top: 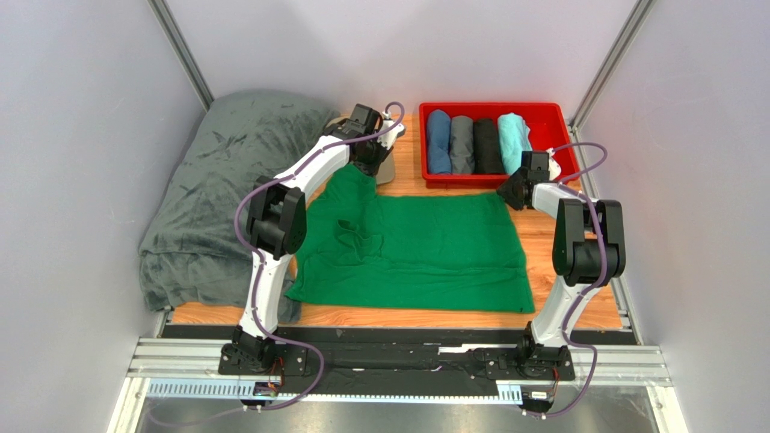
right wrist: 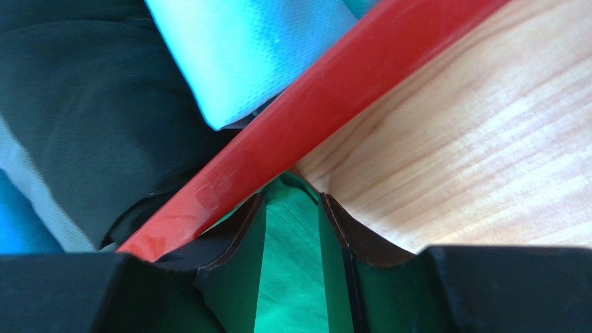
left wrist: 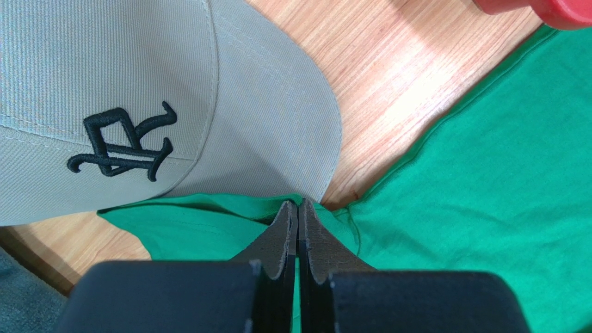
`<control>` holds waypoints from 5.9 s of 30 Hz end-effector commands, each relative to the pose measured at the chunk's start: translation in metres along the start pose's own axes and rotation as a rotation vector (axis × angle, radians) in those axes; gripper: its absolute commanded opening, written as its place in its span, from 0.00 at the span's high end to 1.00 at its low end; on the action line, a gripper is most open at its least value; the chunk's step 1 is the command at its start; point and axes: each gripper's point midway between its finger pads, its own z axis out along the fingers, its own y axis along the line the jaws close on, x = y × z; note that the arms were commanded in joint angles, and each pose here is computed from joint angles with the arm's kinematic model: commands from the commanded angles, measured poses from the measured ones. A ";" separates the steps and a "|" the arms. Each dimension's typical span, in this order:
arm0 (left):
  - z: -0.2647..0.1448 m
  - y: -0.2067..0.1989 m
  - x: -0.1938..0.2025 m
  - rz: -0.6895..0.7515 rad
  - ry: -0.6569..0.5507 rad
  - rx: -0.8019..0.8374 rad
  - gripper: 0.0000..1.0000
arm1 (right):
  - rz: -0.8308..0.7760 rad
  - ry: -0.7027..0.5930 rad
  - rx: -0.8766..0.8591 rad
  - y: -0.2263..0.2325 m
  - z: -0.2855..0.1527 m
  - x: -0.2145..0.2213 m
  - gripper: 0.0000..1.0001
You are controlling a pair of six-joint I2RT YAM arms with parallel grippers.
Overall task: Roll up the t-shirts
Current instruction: Fold the T-shirt at the center of the board.
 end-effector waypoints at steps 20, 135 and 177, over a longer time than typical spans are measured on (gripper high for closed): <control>-0.037 -0.001 -0.030 0.035 -0.090 -0.008 0.99 | 0.001 -0.039 -0.058 0.022 0.010 -0.020 0.75; -0.074 -0.086 0.058 0.252 0.119 0.097 0.42 | -0.141 -0.015 -0.074 -0.004 -0.165 0.109 0.55; -0.024 -0.121 0.078 0.259 0.201 0.122 0.87 | -0.159 -0.031 -0.047 -0.020 -0.168 0.107 0.56</control>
